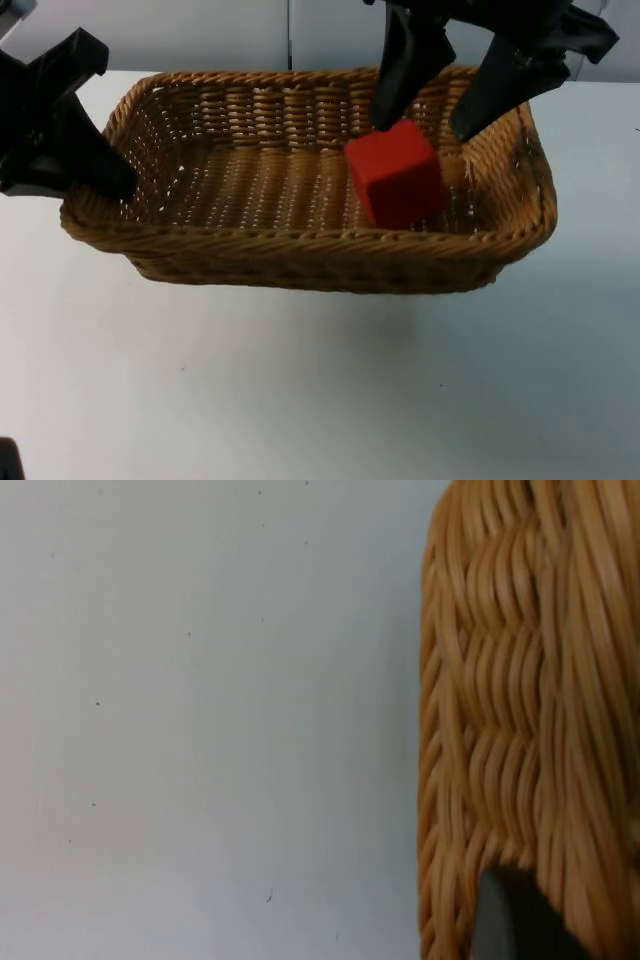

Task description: Pick up the basket with the left hand and place the cube into the basket with the right hand.

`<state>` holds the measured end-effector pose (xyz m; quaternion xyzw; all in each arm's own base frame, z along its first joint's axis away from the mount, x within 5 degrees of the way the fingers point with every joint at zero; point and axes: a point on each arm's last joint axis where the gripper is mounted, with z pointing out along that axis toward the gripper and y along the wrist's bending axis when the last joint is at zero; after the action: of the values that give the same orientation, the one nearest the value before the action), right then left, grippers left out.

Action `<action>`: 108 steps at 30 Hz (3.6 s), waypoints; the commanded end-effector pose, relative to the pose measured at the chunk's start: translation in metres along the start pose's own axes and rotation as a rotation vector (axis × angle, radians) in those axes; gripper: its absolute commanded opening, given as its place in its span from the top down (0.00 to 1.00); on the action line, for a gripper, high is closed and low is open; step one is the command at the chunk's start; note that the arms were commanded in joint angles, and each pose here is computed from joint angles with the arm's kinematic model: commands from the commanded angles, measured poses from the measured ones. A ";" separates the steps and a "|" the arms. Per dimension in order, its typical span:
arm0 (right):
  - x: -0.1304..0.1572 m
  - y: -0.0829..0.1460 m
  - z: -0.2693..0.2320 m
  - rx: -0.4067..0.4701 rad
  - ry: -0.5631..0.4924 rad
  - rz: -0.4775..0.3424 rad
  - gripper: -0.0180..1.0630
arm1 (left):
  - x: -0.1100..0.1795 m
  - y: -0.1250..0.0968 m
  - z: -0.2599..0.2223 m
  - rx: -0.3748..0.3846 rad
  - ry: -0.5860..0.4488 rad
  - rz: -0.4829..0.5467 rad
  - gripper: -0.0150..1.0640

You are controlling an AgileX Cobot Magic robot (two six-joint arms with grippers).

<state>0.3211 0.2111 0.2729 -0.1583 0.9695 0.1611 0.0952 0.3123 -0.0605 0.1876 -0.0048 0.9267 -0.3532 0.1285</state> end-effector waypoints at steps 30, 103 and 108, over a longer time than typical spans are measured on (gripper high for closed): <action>-0.036 -0.138 -0.141 0.234 -0.318 0.230 0.98 | 0.000 -0.007 -0.003 0.043 -0.009 -0.012 0.99; -0.036 -0.138 -0.143 0.250 -0.318 0.204 0.98 | -0.047 -0.004 0.063 -0.004 -0.090 0.136 0.35; -0.039 -0.138 -0.157 0.293 -0.367 0.205 0.98 | -0.071 -0.037 0.023 -0.060 -0.157 0.252 0.38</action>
<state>0.3840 0.0466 0.3829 -0.0161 0.9629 0.0583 0.2629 0.3844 -0.0968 0.1945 0.0690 0.9185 -0.3099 0.2355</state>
